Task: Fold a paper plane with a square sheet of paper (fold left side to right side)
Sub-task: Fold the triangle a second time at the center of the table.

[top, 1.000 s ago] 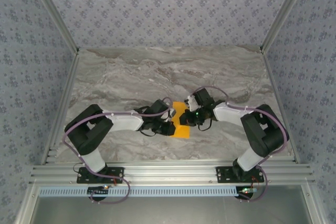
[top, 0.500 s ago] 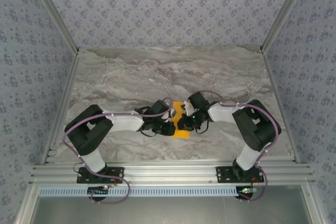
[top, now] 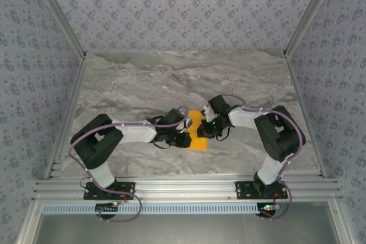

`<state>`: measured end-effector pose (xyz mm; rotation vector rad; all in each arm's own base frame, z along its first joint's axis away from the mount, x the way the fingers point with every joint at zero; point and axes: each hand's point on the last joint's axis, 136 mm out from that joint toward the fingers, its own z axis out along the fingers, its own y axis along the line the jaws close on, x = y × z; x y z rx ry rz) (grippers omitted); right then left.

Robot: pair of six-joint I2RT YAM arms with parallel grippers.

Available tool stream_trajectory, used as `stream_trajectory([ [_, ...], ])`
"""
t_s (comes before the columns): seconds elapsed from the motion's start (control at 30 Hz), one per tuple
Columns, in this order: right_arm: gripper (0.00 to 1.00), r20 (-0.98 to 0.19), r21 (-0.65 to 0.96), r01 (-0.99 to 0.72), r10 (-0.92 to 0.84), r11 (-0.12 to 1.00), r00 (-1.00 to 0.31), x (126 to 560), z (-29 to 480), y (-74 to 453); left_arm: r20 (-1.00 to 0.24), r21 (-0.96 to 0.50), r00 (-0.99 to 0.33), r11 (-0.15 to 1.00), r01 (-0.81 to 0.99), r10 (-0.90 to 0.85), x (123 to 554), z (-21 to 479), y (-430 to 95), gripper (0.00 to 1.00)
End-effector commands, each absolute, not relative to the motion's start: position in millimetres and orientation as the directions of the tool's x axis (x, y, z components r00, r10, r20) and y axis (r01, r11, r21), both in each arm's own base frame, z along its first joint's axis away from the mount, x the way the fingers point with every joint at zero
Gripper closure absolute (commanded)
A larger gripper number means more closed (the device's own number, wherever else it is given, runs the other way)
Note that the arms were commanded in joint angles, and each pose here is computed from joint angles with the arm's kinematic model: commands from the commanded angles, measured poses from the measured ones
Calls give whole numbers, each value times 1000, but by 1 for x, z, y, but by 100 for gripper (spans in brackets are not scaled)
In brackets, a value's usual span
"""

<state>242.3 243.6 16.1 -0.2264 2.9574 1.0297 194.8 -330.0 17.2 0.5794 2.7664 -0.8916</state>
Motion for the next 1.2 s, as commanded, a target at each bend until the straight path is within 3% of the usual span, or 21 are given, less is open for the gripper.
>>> stream_trajectory([
  [0.0, 90, -29, 549, -117, -121, 827, -992, 249, 3, 221, -169, -439, -927, 817, 374, 334, 177, -14, -304, 92],
  [0.4, 90, -44, 529, -79, -66, 845, -997, 277, 5, 180, -174, -441, -927, 815, 376, 333, 178, -13, -305, 92],
  [0.63, 90, -197, 604, -163, -52, 780, -979, 285, 57, 190, -210, -456, -922, 802, 386, 325, 185, -2, -314, 91],
  [0.83, 90, -138, 699, -187, -126, 691, -982, 255, 56, 232, -234, -460, -918, 795, 396, 321, 189, 5, -317, 91],
  [1.17, 90, -36, 599, -113, -114, 793, -993, 252, 8, 224, -281, -513, -908, 751, 415, 310, 195, 29, -332, 91],
])
